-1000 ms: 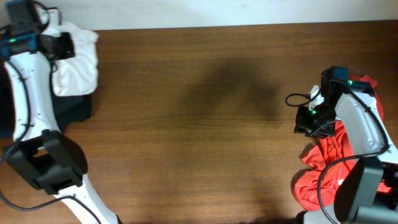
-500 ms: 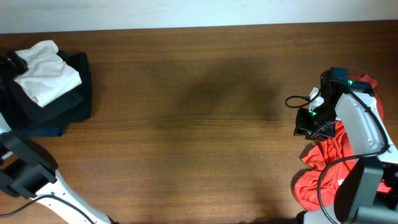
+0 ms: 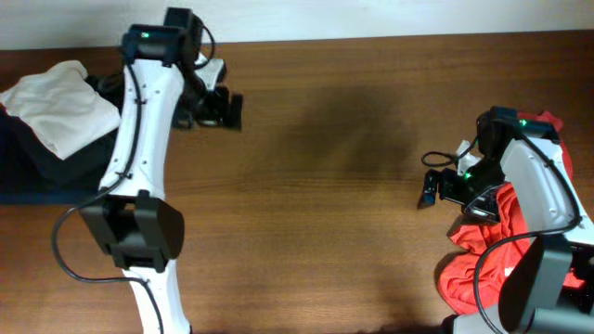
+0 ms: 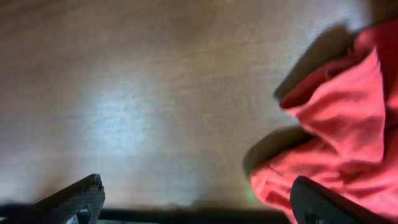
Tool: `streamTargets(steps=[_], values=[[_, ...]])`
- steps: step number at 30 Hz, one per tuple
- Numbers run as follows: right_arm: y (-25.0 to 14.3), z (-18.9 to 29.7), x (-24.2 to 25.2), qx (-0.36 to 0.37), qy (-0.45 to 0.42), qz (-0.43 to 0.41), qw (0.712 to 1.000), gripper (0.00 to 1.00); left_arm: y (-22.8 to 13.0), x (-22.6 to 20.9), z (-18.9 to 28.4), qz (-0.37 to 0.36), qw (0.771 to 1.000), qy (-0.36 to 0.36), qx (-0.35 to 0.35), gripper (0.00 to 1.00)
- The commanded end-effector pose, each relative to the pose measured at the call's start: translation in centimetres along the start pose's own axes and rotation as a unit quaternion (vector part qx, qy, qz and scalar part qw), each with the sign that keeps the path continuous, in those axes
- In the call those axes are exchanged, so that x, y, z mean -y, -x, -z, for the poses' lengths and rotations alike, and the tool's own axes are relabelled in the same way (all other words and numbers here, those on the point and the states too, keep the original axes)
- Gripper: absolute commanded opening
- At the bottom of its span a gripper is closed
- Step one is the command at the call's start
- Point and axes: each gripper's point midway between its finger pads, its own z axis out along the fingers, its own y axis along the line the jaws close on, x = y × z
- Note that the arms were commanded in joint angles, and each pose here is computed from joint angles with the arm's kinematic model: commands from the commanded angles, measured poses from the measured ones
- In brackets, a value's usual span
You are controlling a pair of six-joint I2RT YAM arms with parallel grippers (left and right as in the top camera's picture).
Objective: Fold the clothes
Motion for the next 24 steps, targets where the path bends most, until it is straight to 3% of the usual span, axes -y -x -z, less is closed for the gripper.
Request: streamTargets(steps=[1, 5, 9, 13, 18, 20, 24], values=[[-0.7, 3.3, -0.6, 0.069, 0.009, 0.011, 0.998, 0.98, -2.7, -1.6, 1.2, 0.026, 0.999, 0.028, -0.037, 0.99], [-3.0, 8.5, -1.0, 0.233, 0.004, 0.044, 0.971, 0.99, -4.6, -1.6, 4.0, 0.029, 0.999, 0.026, -0.002, 0.99], [-6.0, 11.0, -1.1, 0.367, 0.008, 0.069, 0.927, 0.99, -6.6, -1.3, 8.0, 0.025, 0.990, 0.030, 0.135, 0.99], [-8.8, 12.5, -1.2, 0.453, 0.015, 0.084, 0.888, 0.99, -12.0, -2.6, 10.1, 0.030, 0.945, 0.043, 0.323, 0.99], [-9.8, 12.3, -1.1, 0.452, 0.015, 0.084, 0.888, 0.99, -17.6, -2.1, 10.5, 0.011, 0.877, 0.049, 0.477, 0.99], [-9.7, 12.3, -1.1, 0.452, 0.015, 0.084, 0.888, 0.99, -20.3, -1.9, 9.5, 0.012, 0.881, 0.049, 0.470, 0.99], [-9.7, 12.3, -1.1, 0.452, 0.015, 0.084, 0.888, 0.99, -23.8, -2.0, 6.0, 0.025, 0.920, 0.046, 0.388, 0.99]])
